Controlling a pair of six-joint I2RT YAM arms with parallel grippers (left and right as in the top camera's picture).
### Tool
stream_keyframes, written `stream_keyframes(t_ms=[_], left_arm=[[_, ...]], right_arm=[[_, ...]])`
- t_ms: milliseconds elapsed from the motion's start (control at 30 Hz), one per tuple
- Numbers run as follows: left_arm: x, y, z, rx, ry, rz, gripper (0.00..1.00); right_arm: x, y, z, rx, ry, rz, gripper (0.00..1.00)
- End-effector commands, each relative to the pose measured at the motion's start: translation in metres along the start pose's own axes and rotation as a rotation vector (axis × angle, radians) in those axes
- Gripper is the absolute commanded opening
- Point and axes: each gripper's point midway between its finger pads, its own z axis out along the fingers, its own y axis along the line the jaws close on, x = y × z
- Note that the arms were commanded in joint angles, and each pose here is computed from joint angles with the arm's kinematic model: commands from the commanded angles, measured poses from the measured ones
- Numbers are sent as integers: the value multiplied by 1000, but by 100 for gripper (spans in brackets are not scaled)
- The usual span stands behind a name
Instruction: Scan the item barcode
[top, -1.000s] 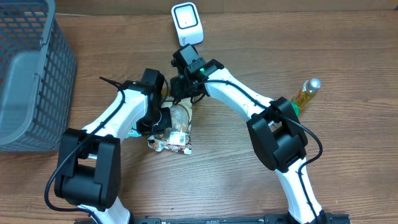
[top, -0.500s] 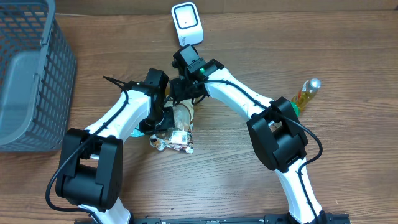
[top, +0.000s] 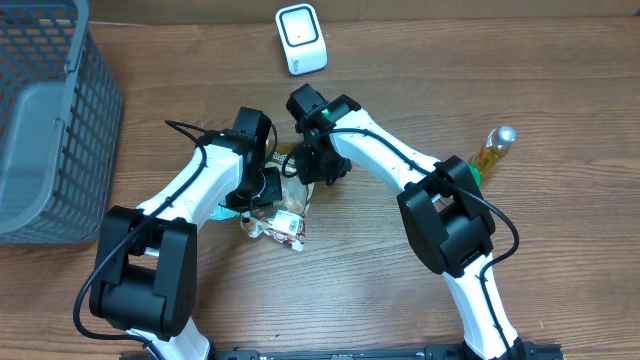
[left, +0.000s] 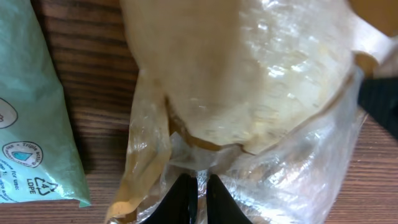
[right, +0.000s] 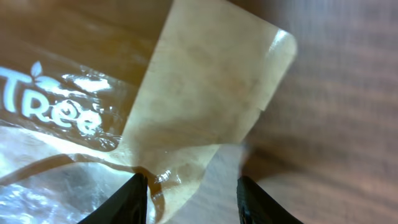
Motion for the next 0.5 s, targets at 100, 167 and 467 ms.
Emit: stream_keyframes(t_ms=[100, 167, 467], left_arm=[[4, 1, 6, -15, 11, 0, 16], [4, 1, 6, -15, 11, 0, 18], [4, 1, 6, -15, 11, 0, 19]], right_arm=[[24, -9, 1, 45, 91, 10, 47], [26, -10, 3, 46, 95, 12, 50], [9, -13, 13, 39, 20, 54, 42]])
